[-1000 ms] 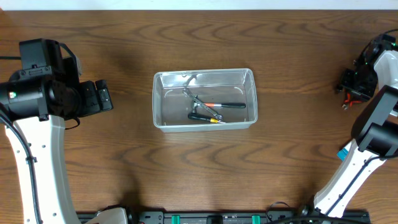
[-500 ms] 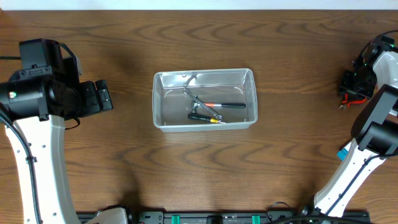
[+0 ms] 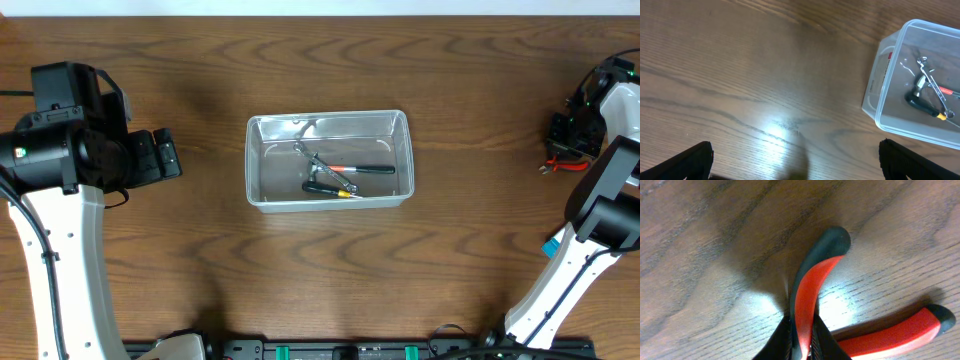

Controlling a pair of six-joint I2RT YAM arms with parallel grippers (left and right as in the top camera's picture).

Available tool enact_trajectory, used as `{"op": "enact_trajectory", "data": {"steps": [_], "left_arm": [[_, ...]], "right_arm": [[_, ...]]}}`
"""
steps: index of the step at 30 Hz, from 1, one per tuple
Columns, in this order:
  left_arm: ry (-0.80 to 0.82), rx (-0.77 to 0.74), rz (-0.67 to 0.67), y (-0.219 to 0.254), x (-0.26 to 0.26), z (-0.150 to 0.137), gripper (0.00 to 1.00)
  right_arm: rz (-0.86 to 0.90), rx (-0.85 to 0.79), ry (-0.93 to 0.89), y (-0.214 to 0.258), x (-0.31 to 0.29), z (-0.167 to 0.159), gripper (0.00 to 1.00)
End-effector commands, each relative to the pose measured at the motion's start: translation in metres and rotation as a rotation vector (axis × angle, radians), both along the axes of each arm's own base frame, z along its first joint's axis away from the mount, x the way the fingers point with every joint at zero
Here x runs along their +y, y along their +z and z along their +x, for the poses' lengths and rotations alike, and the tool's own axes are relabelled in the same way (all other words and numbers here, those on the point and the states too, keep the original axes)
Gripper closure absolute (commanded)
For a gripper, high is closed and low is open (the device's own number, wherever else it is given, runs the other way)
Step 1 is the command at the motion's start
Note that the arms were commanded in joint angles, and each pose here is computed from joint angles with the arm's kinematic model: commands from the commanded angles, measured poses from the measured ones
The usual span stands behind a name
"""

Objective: Pack container
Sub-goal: 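Carry the red pliers with the right gripper and drop them into the container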

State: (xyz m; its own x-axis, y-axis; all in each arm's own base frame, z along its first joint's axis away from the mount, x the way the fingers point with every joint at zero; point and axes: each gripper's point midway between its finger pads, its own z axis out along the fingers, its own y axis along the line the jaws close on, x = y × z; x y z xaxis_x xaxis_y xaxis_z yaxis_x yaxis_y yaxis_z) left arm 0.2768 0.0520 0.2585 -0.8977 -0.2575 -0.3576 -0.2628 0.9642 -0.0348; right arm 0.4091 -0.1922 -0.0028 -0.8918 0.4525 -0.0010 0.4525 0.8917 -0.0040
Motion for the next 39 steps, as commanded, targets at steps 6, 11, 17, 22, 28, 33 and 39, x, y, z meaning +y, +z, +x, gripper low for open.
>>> {"op": "enact_trajectory", "data": {"steps": [6, 11, 17, 22, 28, 33, 39], "left_arm": [[-0.005, 0.02, 0.011, -0.002, 0.002, -0.003, 0.02], [-0.005, 0.021, 0.011, -0.002, 0.002, -0.004, 0.02], [-0.005, 0.021, 0.011, -0.002, 0.002, -0.004, 0.02], [-0.005, 0.02, 0.011, -0.002, 0.002, -0.004, 0.02], [-0.005, 0.02, 0.011, -0.002, 0.002, -0.004, 0.02], [-0.005, 0.021, 0.011, -0.002, 0.002, -0.004, 0.02], [-0.005, 0.021, 0.011, -0.002, 0.002, -0.004, 0.02]], "right_arm": [[0.112, -0.015, 0.02, 0.001, 0.027, 0.005, 0.99], [0.117, -0.117, 0.126, 0.051, 0.053, 0.026, 0.99], [0.021, -0.336, 0.425, 0.16, 0.118, 0.053, 0.98], [-0.026, -0.516, 0.851, 0.236, 0.225, 0.048, 0.99], [-0.035, -0.605, 1.469, 0.259, 0.365, 0.007, 0.99], [-0.02, -0.575, 1.876, 0.234, 0.44, -0.032, 0.99], [0.08, -0.437, 1.984, 0.18, 0.472, -0.049, 0.99]]}}
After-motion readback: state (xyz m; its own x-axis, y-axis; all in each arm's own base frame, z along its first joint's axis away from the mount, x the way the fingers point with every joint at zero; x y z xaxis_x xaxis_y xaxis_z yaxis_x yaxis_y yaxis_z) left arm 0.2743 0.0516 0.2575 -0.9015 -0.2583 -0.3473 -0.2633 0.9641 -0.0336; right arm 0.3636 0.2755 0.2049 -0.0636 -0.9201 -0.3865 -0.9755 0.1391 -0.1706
